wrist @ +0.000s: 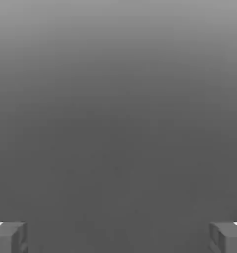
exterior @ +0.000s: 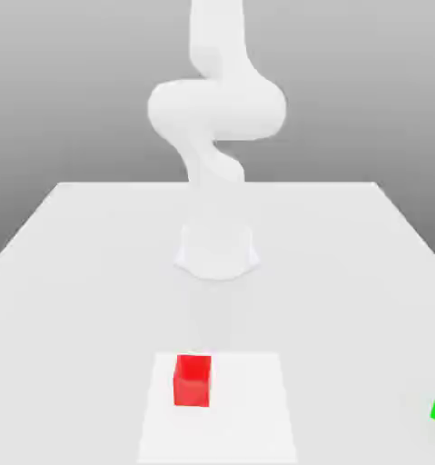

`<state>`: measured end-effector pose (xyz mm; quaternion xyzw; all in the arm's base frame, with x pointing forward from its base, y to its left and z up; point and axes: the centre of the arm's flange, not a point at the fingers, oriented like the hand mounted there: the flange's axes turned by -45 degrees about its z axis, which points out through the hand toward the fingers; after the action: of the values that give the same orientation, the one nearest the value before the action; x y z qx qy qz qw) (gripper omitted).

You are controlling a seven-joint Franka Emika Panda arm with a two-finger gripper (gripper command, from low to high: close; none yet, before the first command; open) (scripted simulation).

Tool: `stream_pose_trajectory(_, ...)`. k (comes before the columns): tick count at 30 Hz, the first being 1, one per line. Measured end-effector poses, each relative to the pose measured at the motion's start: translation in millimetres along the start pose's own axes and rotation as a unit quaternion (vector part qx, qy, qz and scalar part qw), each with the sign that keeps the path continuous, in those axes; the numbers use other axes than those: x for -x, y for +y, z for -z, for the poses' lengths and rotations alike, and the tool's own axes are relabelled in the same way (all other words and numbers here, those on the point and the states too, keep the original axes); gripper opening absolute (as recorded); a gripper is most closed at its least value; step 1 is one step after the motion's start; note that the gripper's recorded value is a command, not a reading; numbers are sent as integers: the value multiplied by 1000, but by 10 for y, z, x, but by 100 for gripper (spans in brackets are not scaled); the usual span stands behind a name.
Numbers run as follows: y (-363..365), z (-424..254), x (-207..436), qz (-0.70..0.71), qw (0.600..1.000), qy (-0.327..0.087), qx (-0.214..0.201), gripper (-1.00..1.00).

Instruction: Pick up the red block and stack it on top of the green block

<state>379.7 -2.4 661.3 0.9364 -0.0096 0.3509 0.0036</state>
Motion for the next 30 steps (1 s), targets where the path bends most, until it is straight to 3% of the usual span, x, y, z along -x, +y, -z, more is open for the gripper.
stream_pose_trajectory(10, 186, -2257, 1075, -6, 983, -183, 18, 0)
stream_pose_trajectory(19, 319, -3392, 2726, -21, 942, -336, 10, 0)
stream_pose_trajectory(25, 319, -3847, 3231, -22, 936, -351, 8, 0)
stream_pose_trajectory(26, 319, -3913, 3299, -22, 936, -351, 8, -100)
stream_pose_trajectory(30, 318, -3913, 3299, -22, 936, -351, 8, -100)
